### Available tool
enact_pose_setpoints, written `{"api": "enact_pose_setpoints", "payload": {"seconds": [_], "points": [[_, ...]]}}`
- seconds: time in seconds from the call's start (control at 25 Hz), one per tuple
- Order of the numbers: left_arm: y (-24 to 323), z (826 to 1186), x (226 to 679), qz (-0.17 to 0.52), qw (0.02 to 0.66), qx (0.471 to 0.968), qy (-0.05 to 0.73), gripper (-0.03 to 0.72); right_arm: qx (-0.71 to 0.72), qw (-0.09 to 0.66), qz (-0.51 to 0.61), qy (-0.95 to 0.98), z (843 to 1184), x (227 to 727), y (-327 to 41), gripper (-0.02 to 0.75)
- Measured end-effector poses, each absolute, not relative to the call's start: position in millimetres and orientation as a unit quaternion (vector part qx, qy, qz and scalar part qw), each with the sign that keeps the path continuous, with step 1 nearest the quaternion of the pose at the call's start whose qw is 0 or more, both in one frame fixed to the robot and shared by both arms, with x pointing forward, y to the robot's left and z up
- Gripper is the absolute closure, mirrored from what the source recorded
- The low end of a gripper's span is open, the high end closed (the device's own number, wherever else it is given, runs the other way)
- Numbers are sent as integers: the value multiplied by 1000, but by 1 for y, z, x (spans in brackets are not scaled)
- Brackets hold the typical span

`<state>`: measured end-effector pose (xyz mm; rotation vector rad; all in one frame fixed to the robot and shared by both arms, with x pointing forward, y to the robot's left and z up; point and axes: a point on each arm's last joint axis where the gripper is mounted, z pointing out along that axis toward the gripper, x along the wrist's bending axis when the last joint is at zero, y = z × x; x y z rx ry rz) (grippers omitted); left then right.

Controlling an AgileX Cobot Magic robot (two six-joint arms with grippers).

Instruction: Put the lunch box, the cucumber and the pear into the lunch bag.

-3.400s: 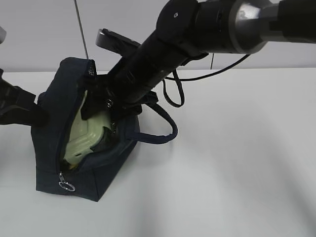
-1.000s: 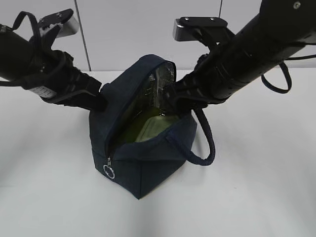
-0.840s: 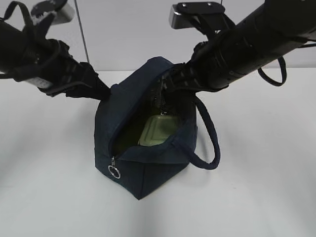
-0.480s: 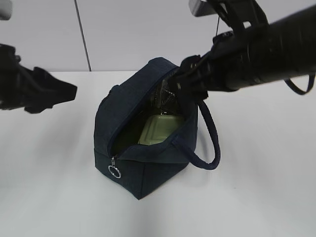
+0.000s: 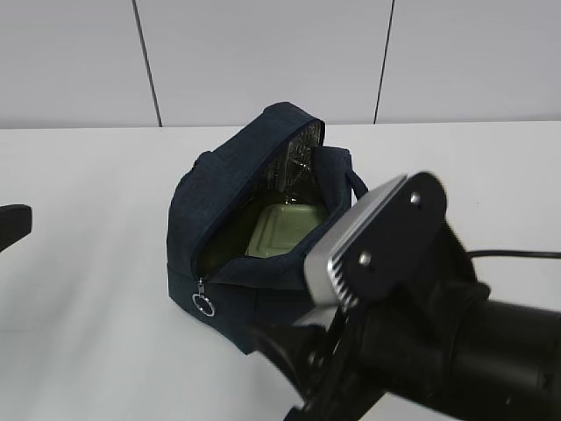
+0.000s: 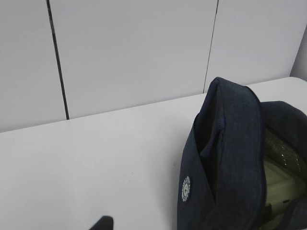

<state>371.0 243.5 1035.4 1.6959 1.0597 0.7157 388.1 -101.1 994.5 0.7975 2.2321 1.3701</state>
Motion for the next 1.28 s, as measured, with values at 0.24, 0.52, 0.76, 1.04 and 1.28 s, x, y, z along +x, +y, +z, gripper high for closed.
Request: {"api": "enact_pose_setpoints", "payload": {"seconds": [0.24, 0.52, 0.76, 1.04, 1.28], "points": [[245, 1034, 359, 290, 499, 699, 423, 328, 281, 208, 462, 815, 950, 392, -79, 237], [241, 1030, 355, 262, 494, 718, 414, 333, 293, 200, 446, 822, 902, 410, -50, 237], [240, 1029, 354, 257, 493, 723, 411, 345, 308, 208, 452, 811, 884, 428, -26, 239], [240, 1029, 354, 256, 493, 724, 410, 346, 338, 242, 464, 782, 887, 440, -21, 286], [240, 1028, 353, 254, 493, 723, 411, 346, 338, 248, 452, 788, 871, 443, -19, 342]]}}
